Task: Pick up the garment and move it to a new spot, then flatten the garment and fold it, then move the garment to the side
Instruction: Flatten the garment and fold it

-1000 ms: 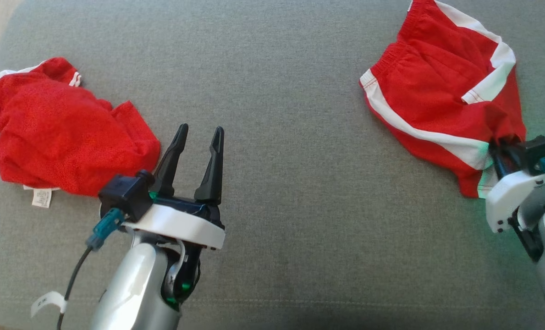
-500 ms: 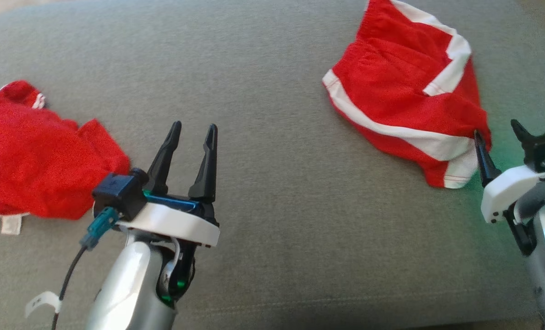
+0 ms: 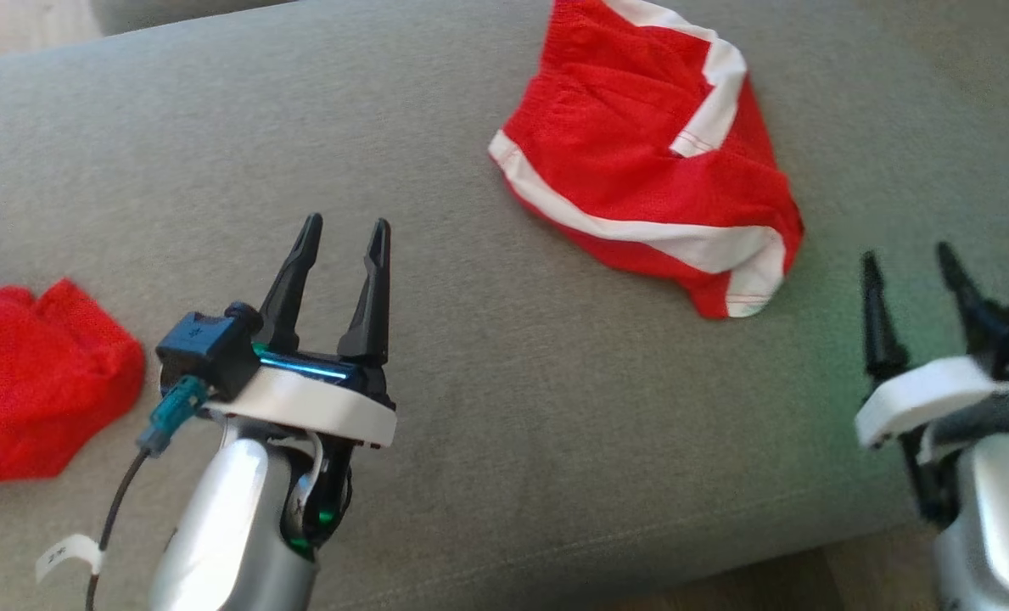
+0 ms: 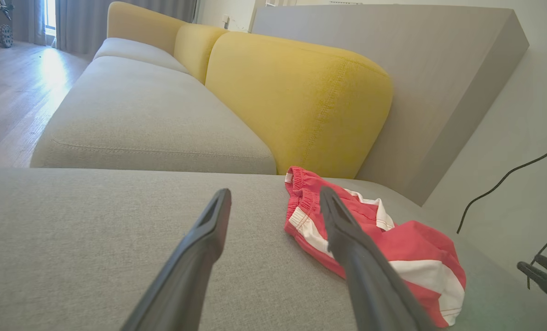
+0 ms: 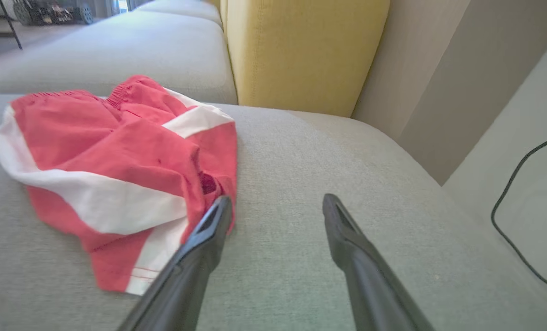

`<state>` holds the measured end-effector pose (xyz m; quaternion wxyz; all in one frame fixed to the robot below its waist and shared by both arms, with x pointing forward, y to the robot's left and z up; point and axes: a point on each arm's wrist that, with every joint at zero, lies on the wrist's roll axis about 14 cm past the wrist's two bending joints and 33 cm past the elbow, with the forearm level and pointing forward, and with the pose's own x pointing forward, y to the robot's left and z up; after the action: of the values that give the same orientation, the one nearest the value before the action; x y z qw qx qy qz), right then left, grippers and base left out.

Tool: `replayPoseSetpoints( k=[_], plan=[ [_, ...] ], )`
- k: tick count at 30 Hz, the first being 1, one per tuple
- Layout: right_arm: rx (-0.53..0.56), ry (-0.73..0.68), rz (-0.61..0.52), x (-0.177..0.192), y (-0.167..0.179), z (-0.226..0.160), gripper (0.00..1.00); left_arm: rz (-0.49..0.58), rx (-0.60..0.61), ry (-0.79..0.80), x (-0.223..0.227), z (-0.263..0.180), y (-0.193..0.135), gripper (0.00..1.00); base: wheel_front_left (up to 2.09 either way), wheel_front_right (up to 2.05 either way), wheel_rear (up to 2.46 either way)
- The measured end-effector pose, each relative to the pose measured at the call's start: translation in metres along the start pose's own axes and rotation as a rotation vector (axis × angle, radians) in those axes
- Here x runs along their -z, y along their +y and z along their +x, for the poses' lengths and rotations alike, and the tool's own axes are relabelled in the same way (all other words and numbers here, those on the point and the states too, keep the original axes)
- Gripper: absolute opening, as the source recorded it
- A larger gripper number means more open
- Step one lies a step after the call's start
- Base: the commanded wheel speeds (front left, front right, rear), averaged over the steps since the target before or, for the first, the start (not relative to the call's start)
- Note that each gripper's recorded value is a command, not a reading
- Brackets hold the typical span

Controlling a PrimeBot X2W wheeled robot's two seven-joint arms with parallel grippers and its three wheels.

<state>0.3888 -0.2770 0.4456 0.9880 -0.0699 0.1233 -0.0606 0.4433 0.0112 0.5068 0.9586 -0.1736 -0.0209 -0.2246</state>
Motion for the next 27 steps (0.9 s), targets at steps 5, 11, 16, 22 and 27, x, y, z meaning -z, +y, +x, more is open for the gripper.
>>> replayPoseSetpoints(
  k=[5, 11, 16, 22, 27],
  plan=[
    [-0.001, 0.008, 0.099, 0.017, 0.017, -0.025, 1.0, -0.015, 0.035, 0.017, 0.009, 0.013, -0.009, 1.0, 0.0, 0.0, 0.0],
    [-0.009, 0.007, 0.094, 0.019, 0.021, -0.032, 1.0, -0.026, 0.066, 0.031, 0.017, 0.024, -0.016, 1.0, 0.0, 0.0, 0.0],
    [0.006, 0.013, 0.096, 0.021, 0.016, -0.036, 1.0, -0.022, 0.109, 0.075, 0.034, 0.037, -0.024, 1.0, 0.0, 0.0, 0.0],
    [0.006, 0.042, 0.103, 0.032, 0.02, -0.042, 1.0, 0.074, 0.222, 0.192, 0.068, 0.062, -0.041, 1.0, 0.0, 0.0, 0.0],
    [0.04, 0.056, 0.1, 0.038, 0.011, -0.046, 1.0, 0.143, 0.267, 0.313, 0.098, 0.08, -0.043, 1.0, 0.0, 0.0, 0.0]
  ],
)
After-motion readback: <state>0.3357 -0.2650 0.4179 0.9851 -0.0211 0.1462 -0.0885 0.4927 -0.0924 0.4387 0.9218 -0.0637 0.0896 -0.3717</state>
